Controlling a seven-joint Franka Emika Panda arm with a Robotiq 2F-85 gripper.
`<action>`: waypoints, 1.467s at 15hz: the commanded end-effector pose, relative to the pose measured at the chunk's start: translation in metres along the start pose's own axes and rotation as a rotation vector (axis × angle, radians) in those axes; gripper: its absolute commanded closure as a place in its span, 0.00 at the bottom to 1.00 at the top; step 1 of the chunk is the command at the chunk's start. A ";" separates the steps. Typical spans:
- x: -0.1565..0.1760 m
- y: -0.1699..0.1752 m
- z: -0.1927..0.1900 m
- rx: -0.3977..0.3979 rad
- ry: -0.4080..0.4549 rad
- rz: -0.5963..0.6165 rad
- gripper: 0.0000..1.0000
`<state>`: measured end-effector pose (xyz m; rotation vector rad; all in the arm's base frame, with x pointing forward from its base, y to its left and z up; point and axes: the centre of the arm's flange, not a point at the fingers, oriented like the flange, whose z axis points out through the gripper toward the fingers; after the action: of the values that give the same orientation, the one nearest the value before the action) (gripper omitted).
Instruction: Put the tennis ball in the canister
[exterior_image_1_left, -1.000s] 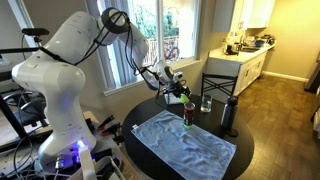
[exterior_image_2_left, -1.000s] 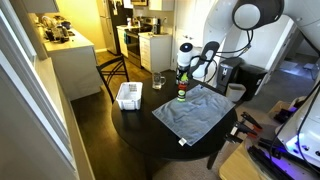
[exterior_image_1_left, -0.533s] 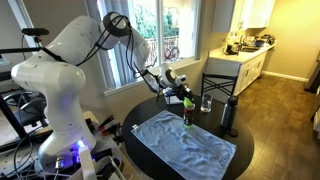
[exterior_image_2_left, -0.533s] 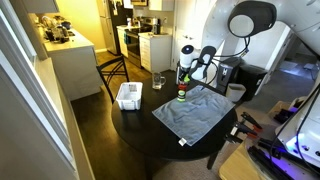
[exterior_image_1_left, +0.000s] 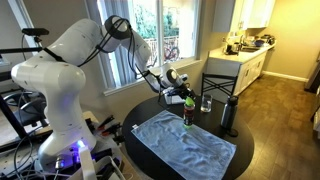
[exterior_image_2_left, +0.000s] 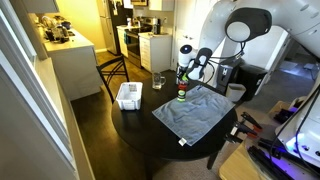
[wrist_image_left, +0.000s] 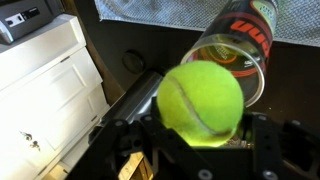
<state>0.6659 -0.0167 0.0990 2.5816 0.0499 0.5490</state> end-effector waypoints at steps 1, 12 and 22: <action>0.007 -0.003 0.006 0.002 0.016 -0.007 0.58; 0.009 -0.006 0.009 0.004 0.022 0.012 0.00; 0.012 -0.006 -0.021 0.034 0.092 0.005 0.00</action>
<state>0.6820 -0.0045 0.0978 2.5867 0.0440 0.6356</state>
